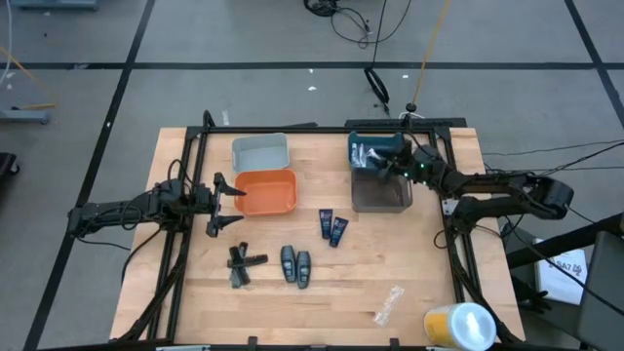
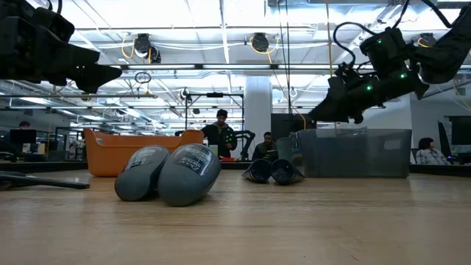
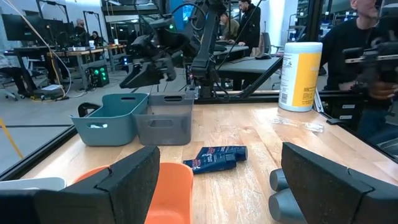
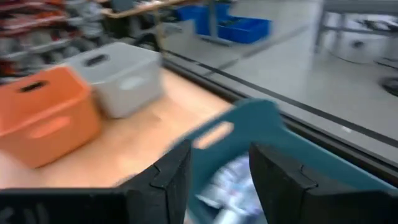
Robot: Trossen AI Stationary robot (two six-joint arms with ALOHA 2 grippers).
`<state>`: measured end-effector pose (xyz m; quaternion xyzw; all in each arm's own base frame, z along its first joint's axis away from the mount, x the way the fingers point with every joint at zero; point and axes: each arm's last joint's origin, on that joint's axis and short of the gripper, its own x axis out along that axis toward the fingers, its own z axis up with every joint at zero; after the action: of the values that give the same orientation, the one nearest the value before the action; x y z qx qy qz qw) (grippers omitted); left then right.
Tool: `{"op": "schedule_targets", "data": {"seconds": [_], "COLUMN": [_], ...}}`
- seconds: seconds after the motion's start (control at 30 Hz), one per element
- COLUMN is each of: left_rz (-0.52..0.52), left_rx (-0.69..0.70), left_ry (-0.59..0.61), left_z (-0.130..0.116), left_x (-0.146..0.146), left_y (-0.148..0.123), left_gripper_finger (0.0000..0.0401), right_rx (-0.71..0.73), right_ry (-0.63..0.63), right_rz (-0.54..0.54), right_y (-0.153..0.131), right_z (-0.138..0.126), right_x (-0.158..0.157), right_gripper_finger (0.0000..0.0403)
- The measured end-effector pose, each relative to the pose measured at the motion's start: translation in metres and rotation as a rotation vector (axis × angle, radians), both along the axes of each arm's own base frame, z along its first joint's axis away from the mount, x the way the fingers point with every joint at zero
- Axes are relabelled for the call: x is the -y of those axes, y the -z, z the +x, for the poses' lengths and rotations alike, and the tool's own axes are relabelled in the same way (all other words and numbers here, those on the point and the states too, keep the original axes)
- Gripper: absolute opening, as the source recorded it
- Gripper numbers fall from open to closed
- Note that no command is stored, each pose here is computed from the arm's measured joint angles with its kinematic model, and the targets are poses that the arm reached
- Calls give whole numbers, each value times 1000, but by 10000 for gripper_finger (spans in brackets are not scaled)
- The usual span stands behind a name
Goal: Pick & Place Travel size toiletries
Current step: Put the blue shaving cream into the black bin
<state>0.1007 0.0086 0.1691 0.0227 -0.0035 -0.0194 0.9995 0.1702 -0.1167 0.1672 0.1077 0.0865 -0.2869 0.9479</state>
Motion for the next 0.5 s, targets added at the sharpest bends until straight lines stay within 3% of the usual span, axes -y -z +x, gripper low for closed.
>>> {"op": "schedule_targets", "data": {"seconds": [0.17, 0.37, 0.5], "left_rz": [0, 0, 0], "left_rx": [1, 1, 1], "left_ry": [0, 0, 0], "left_z": [0, 0, 0], "left_x": [0, 0, 0], "left_y": [0, 0, 0], "left_gripper_finger": [328, 328, 328], "right_rx": [90, 100, 100], "right_ry": [-181, -350, -529], "right_rz": [14, 41, 47], "right_y": [-7, -8, -8], "right_z": [15, 28, 34], "right_x": [-23, -55, -80], "right_gripper_finger": [147, 144, 143]}}
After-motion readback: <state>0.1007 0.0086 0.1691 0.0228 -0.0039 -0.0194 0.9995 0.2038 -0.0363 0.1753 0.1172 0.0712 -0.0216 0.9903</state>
